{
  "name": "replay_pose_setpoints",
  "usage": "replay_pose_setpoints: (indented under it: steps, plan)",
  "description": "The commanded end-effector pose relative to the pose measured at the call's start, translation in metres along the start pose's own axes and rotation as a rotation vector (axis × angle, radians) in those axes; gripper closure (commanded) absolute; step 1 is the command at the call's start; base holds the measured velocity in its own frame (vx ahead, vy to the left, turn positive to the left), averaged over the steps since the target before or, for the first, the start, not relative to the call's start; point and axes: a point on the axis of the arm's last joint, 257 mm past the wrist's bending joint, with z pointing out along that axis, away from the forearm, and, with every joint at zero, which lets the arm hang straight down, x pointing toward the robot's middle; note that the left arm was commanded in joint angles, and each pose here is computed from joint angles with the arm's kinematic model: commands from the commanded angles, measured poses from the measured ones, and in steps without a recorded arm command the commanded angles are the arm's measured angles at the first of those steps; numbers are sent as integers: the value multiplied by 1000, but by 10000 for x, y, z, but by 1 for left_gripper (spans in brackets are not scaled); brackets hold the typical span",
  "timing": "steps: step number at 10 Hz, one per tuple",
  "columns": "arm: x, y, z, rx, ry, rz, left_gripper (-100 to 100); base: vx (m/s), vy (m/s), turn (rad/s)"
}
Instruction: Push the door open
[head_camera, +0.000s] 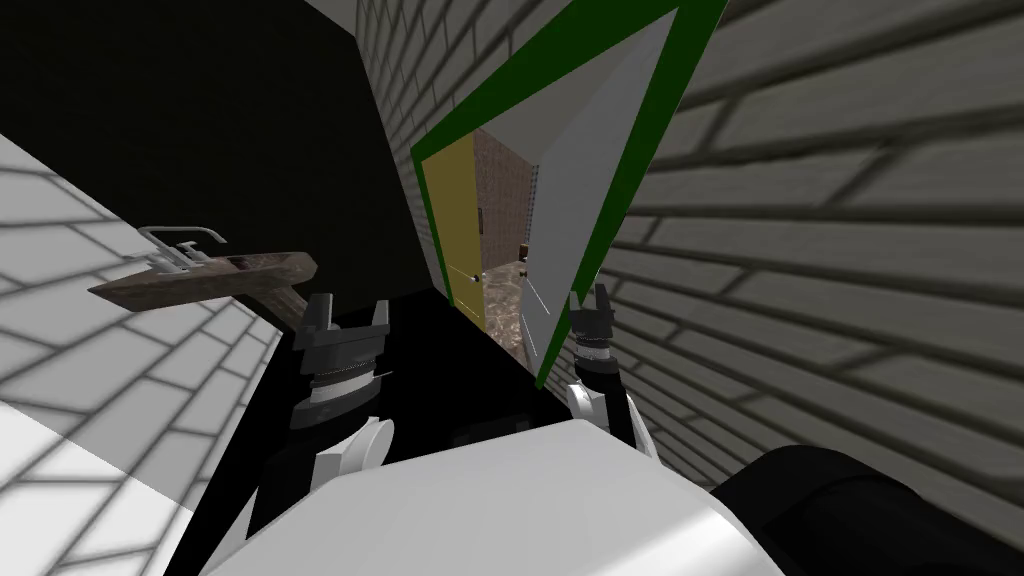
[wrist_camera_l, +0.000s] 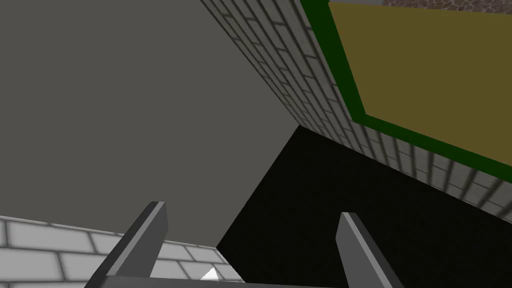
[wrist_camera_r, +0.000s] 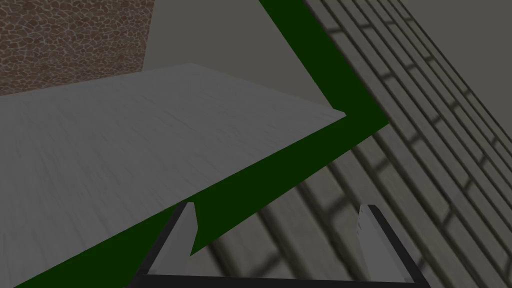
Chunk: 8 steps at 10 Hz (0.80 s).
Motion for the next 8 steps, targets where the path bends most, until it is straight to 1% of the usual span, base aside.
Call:
replay_pose_setpoints:
  steps: [1, 2, 6, 7, 8]
  plan:
    - [40, 110, -44, -16, 6, -67, -100, 124, 21, -160]
    - [48, 132, -53, -19, 6, -81, -100, 182, 77, -105]
    - [141, 388, -174, -60, 12, -236, -100, 193, 68, -123]
    - [155, 425, -194, -67, 13, -259, -100, 155, 61, -95]
    - [183, 504, -237, -81, 13, -306, -100, 118, 56, -116]
